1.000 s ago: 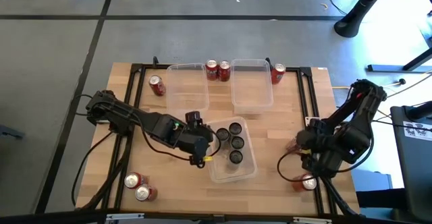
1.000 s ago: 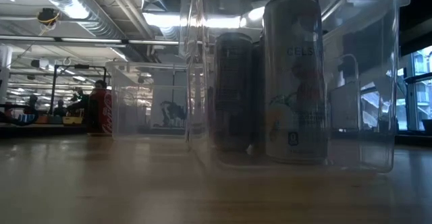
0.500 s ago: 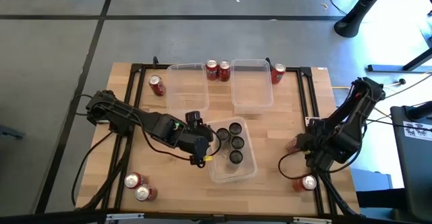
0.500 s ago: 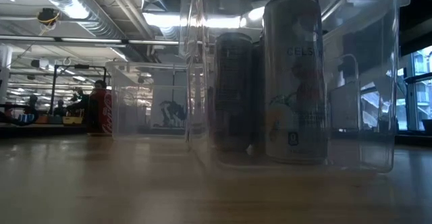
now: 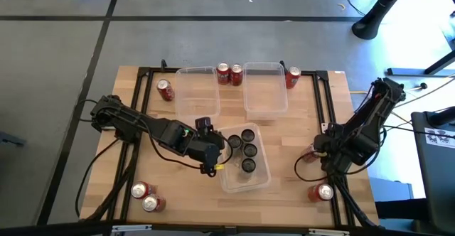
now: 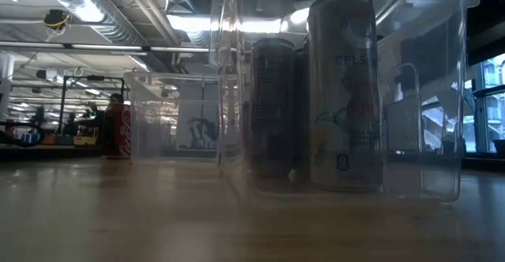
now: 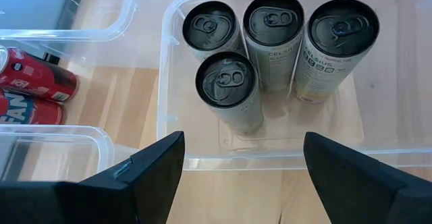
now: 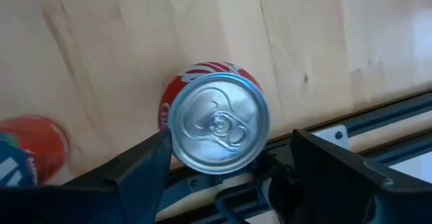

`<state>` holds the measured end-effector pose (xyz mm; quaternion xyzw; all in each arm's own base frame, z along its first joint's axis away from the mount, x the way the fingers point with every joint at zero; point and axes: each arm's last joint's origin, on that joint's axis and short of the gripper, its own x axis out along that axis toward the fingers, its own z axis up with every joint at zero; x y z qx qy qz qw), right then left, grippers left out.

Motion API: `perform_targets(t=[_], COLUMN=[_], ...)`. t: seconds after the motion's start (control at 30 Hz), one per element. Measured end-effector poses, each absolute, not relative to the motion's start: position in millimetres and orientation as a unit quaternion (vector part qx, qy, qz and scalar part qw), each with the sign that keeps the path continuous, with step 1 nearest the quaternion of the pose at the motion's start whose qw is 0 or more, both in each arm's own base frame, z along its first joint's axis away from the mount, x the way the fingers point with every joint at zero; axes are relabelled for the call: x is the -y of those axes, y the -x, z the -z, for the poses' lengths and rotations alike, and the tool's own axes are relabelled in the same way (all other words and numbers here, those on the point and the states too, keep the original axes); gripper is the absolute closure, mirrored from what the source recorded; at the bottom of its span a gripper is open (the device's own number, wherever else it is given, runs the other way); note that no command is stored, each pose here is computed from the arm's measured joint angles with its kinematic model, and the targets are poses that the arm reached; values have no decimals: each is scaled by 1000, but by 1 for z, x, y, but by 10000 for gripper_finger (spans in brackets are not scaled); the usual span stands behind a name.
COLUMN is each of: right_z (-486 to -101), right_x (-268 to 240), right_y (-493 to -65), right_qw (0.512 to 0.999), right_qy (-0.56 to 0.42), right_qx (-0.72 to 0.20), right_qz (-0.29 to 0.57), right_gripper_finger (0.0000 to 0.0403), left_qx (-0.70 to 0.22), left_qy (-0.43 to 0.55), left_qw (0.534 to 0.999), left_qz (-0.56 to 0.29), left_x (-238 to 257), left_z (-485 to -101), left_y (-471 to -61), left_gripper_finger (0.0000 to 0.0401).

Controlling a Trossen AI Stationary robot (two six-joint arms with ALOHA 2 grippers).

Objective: Sort soda cans
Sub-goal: Put the red/white soda can into the right transparent bin

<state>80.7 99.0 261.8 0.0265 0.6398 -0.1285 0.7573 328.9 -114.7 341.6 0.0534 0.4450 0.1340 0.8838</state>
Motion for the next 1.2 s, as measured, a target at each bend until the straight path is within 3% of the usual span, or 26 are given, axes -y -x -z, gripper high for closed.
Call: perform_targets(t=[0.77, 1.2], right_z=[-247, -248], right_x=[-96, -110], right_y=[-80, -90], right_qw=[771, 794], right_qy=[-39, -132], right_qx=[-621, -583], right_qz=[132, 108], right_gripper_finger=[100, 100], left_qx=[-443, -444], left_qy=[-55, -55], left_qw=[885, 885], left_qz=[-132, -132], left_x=[115, 115], left_z=[-342, -342], left_y=[-330, -329], left_gripper_finger=[109, 109])
